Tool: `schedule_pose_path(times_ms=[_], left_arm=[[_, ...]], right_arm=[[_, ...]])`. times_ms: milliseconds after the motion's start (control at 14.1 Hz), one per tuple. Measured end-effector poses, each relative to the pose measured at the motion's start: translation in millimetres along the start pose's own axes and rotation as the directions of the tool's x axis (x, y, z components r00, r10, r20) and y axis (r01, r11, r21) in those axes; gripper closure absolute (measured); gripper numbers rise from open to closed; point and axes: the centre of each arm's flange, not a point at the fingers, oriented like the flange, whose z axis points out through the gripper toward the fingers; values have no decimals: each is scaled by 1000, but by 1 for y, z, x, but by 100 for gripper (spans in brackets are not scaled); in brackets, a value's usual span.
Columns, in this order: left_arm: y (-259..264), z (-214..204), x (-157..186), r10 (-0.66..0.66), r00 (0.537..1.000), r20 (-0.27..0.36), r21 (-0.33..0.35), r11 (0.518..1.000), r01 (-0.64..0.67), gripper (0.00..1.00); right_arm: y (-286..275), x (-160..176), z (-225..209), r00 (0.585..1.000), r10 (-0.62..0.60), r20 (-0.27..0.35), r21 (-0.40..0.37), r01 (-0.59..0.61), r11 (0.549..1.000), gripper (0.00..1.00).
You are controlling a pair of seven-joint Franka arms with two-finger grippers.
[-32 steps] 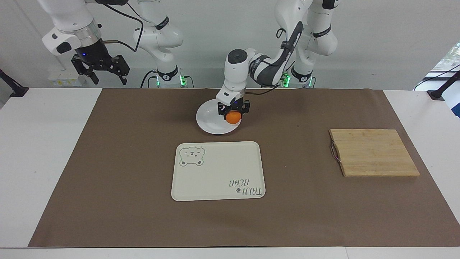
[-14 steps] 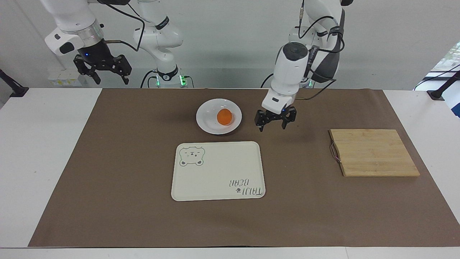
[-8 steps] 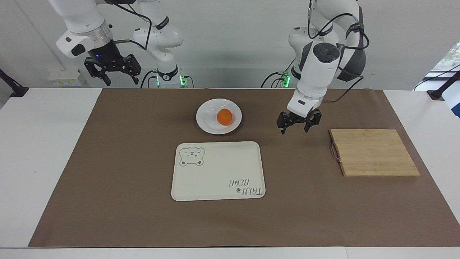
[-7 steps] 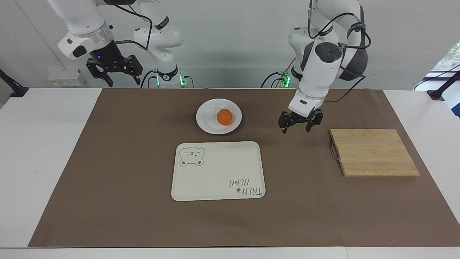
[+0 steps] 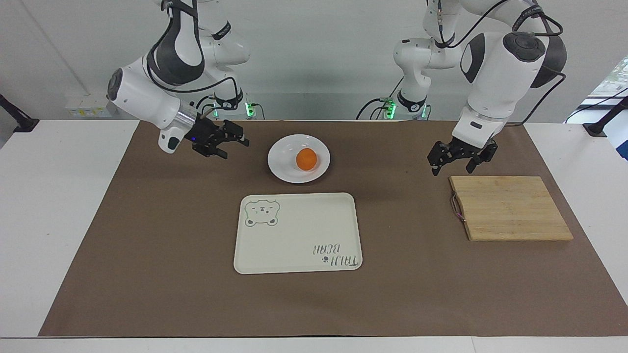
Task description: Place orange and plate with both arms
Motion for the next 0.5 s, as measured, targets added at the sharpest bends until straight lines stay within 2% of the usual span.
schedule_pose_path(times_ms=[354,496], left_arm=[[-14,-4,0,27,999,28,8,1000,-27,0],[-39,-7,2,37,998,50,14,999,-38,0]], right_arm=[[33,-29,67,1000,-16,-20,138,19,990,0],[48,-43,88,1000,0,-17,185,3,983,0]])
